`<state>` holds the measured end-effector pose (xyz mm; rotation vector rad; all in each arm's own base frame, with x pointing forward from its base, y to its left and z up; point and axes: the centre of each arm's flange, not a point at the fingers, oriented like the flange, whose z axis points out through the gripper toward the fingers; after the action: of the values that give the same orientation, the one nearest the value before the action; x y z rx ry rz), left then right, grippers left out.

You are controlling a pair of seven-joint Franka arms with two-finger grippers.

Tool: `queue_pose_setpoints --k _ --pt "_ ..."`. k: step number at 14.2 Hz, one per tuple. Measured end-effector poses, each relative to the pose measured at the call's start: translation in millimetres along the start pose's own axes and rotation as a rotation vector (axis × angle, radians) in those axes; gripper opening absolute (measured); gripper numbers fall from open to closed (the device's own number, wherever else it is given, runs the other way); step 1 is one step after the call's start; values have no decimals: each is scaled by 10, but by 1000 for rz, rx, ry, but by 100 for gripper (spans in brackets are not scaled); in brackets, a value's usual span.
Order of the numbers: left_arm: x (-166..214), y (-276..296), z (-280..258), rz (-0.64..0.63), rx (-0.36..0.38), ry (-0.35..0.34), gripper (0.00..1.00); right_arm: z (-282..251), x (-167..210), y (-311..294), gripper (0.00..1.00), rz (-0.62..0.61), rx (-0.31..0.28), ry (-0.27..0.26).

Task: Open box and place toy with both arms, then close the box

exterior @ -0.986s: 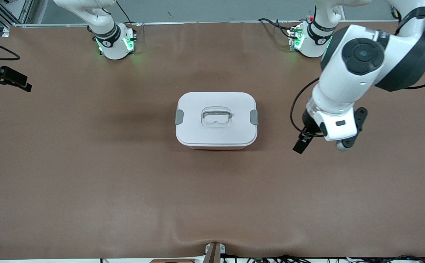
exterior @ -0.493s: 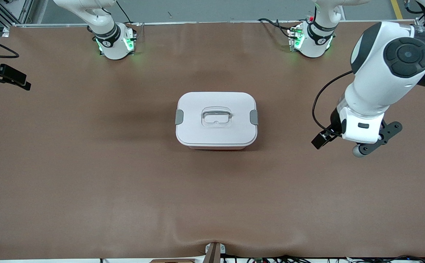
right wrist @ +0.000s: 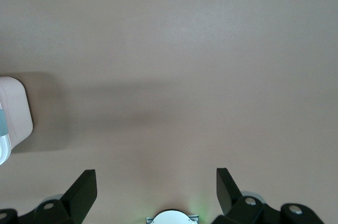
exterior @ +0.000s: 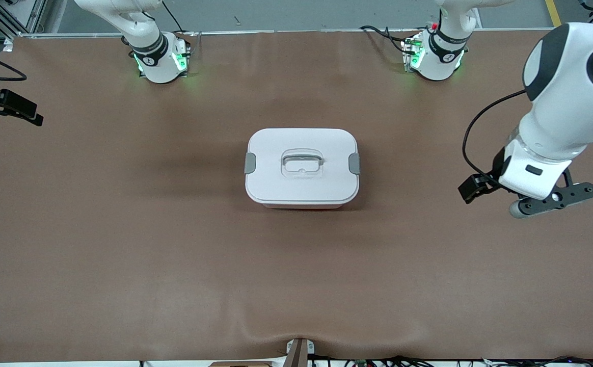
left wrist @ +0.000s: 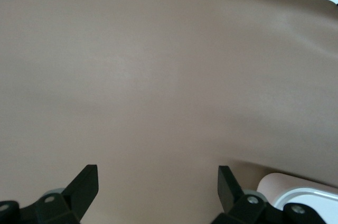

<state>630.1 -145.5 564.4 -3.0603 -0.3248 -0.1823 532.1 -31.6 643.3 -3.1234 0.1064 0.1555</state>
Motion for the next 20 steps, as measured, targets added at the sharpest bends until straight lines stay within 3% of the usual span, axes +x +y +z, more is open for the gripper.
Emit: queue_pose_setpoints --k 7,20 --pt "37 -209 -154 40 3 22 100 0 0 2 100 0 0 0" --pt "-69 -1456 -481 160 -22 -107 100 1 -1 21 100 4 0 -1"
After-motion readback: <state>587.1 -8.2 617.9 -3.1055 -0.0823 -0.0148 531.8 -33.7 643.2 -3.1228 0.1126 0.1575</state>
